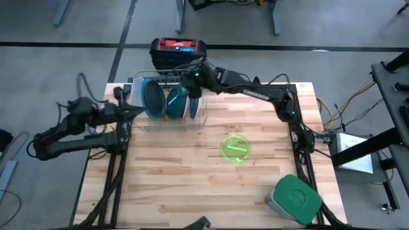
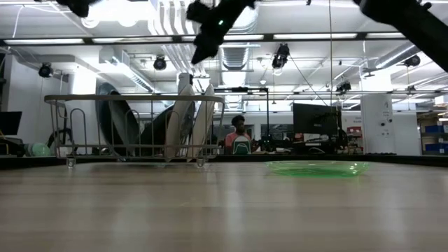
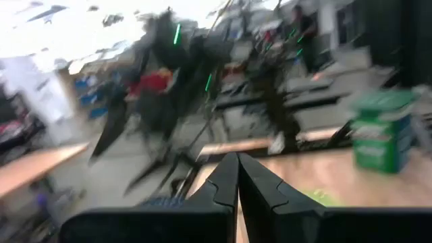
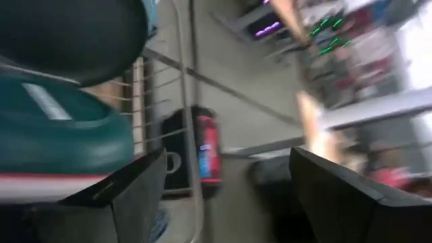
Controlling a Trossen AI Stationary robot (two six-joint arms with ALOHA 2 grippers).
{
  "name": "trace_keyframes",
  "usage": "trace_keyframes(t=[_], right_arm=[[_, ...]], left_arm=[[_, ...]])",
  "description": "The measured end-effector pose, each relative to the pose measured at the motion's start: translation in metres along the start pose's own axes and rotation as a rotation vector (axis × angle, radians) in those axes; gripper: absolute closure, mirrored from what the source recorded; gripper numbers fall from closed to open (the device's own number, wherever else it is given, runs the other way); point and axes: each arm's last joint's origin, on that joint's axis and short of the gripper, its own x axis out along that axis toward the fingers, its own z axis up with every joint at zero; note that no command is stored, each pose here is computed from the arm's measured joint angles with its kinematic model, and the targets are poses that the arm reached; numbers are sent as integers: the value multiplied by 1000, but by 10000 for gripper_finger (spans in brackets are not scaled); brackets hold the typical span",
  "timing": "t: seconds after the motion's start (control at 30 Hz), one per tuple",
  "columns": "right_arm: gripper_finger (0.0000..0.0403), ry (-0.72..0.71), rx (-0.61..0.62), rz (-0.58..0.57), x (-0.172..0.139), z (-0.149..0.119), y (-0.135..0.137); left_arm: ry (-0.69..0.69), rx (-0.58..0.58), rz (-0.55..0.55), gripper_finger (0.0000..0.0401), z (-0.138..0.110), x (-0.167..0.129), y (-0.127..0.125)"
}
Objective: Sort dishes
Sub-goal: Put the green plate into the dish rack
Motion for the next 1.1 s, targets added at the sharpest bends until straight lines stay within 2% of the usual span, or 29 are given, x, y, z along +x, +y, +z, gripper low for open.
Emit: trace_keyframes(t=[0.07, 0.17, 0.27, 0.47, 0.53, 0.63, 0.7, 0.9, 0.97, 1.1], right_arm=[[109, -14, 108, 74, -15, -5, -11], [127, -47, 248, 247, -34, -14, -22], [144, -31, 314, 366, -48, -20, -23], [172, 42, 285, 441, -60, -26, -12], [180, 69, 274, 461, -61, -30, -8], [188, 112, 258, 490, -64, -38, -2], [193, 127, 247, 501, -66, -43, 2], [197, 148, 243, 507, -75, -64, 11], [196, 124, 258, 484, -81, -71, 10], [197, 88, 280, 449, -94, -87, 12]], left_arm=[[58, -1, 58, 401, -11, 11, 0], [152, 25, 155, 401, -23, 24, 2], [209, 71, 162, 401, -25, 35, 3], [307, 34, 161, 401, -26, 63, 5], [377, 15, 211, 401, -33, 75, 6], [489, -14, 356, 392, -45, 90, 9], [564, -25, 395, 379, -50, 98, 10], [707, -120, 363, 319, -60, 120, 8], [758, -118, 347, 298, -64, 127, 7], [880, -40, 206, 261, -80, 135, 0]])
